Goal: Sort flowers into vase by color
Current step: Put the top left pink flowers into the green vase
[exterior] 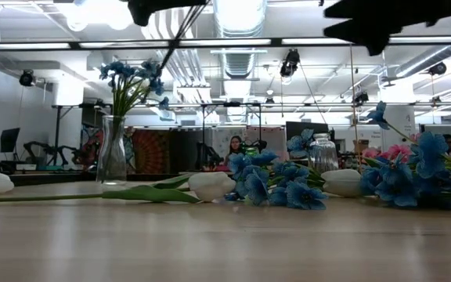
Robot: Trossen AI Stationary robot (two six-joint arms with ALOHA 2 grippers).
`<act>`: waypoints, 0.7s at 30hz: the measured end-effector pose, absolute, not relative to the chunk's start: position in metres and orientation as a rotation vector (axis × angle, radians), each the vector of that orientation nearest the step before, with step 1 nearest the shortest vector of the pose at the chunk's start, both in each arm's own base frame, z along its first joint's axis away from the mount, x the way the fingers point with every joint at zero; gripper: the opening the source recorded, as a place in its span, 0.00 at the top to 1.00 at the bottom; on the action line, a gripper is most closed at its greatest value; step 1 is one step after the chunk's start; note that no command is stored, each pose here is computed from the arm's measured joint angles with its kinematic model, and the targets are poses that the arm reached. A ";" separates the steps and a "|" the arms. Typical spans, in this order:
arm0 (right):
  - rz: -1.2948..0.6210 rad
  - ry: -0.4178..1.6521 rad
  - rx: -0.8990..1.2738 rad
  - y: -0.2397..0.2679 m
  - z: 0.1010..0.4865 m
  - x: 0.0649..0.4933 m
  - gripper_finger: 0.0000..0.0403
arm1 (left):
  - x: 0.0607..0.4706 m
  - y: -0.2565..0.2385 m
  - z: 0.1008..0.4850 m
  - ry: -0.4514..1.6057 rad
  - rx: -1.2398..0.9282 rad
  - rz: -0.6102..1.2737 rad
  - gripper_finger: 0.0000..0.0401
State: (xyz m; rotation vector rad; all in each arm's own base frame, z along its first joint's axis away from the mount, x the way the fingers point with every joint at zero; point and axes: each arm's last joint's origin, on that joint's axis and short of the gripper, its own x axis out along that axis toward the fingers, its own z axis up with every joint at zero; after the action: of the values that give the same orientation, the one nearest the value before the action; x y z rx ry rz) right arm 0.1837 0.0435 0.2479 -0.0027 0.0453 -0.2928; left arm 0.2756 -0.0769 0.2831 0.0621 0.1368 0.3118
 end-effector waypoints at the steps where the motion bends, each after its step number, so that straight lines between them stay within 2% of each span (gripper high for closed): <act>1: -0.291 0.043 -0.023 0.045 0.246 0.187 0.40 | 0.279 -0.078 0.282 0.125 0.063 0.312 1.00; 11: -0.295 -0.076 -0.003 0.052 0.244 0.209 0.40 | 0.306 -0.076 0.260 0.077 0.047 0.314 1.00; 21: -0.230 -0.062 -0.013 0.062 0.252 0.235 0.40 | 0.328 -0.069 0.239 0.020 0.025 0.308 1.00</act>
State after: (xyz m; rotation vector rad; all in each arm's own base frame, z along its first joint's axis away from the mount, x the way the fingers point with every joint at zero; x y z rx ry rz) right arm 0.2346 0.0619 0.2518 -0.0126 -0.0618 -0.2298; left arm 0.3278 -0.0693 0.2393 0.0250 0.0198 0.3077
